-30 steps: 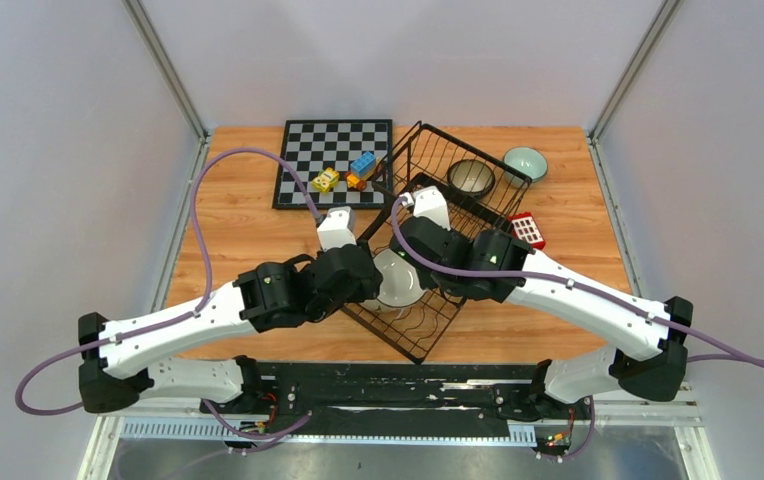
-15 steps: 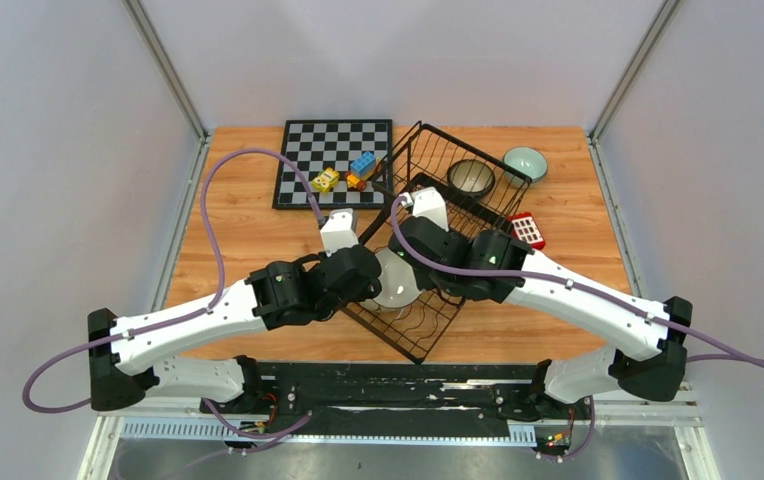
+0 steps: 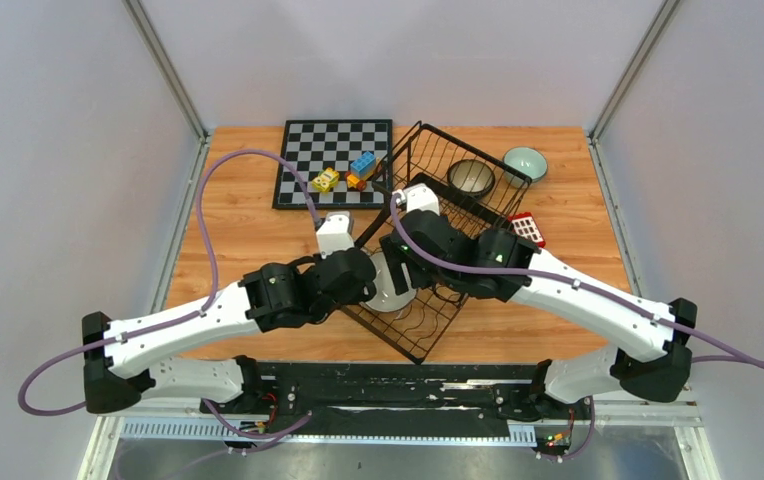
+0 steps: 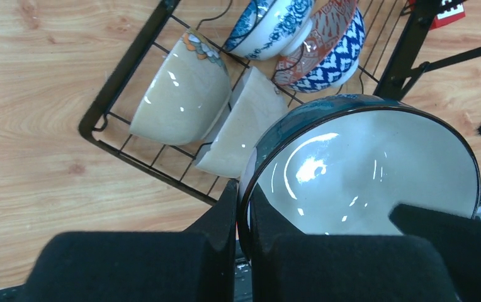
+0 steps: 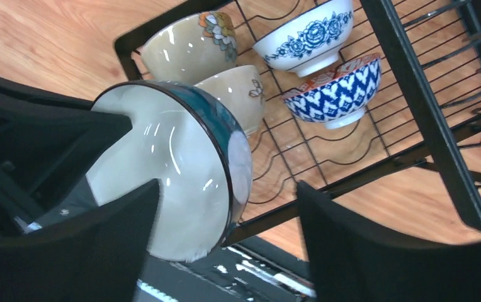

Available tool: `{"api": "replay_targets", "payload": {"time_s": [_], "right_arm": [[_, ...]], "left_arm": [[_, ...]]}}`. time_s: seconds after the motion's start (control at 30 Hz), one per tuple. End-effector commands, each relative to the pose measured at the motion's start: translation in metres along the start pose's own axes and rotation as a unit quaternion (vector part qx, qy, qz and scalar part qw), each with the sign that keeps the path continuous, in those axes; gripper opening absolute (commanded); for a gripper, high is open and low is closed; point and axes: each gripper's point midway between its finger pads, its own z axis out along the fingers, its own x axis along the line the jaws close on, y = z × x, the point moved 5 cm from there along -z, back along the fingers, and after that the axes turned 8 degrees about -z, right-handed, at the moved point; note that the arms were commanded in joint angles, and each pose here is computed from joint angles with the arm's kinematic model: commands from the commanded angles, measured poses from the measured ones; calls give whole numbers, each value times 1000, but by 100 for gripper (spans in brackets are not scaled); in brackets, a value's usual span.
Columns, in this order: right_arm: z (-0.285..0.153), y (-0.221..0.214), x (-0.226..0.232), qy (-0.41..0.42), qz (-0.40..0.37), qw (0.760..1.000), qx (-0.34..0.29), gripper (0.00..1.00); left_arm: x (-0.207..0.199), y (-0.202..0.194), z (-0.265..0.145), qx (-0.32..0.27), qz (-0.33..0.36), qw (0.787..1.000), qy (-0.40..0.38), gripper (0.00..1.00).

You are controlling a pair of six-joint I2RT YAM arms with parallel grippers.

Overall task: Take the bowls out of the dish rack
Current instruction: Place the bowl at the center of the board.

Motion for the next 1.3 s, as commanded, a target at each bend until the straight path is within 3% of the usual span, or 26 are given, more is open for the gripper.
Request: {"api": "replay_targets", "payload": {"time_s": [0.0, 0.03, 0.2, 0.4, 0.53, 0.7, 0.97, 1.27], "right_arm": [[-32, 24, -4, 44, 0, 998, -51, 92], [-40, 27, -7, 48, -5, 997, -62, 98], [-74, 33, -26, 57, -28, 991, -116, 99], [-66, -13, -36, 97, -36, 981, -162, 97], [-50, -40, -33, 132, -30, 971, -196, 96], [-38, -70, -30, 162, -49, 968, -183, 96], [-31, -103, -31, 190, -40, 964, -180, 92], [-50, -94, -55, 137, -69, 968, -200, 92]], "left_arm": [[4, 43, -18, -65, -29, 997, -4, 0], [10, 54, -22, -77, -33, 996, 2, 0], [52, 105, -32, -127, -56, 989, 56, 0], [155, 149, -23, -172, -143, 954, 198, 0], [211, 150, 6, -166, -238, 924, 248, 0], [267, 146, 55, -135, -297, 892, 311, 0], [302, 179, 102, -146, -303, 890, 309, 0], [350, 173, 135, -107, -305, 885, 336, 0]]}}
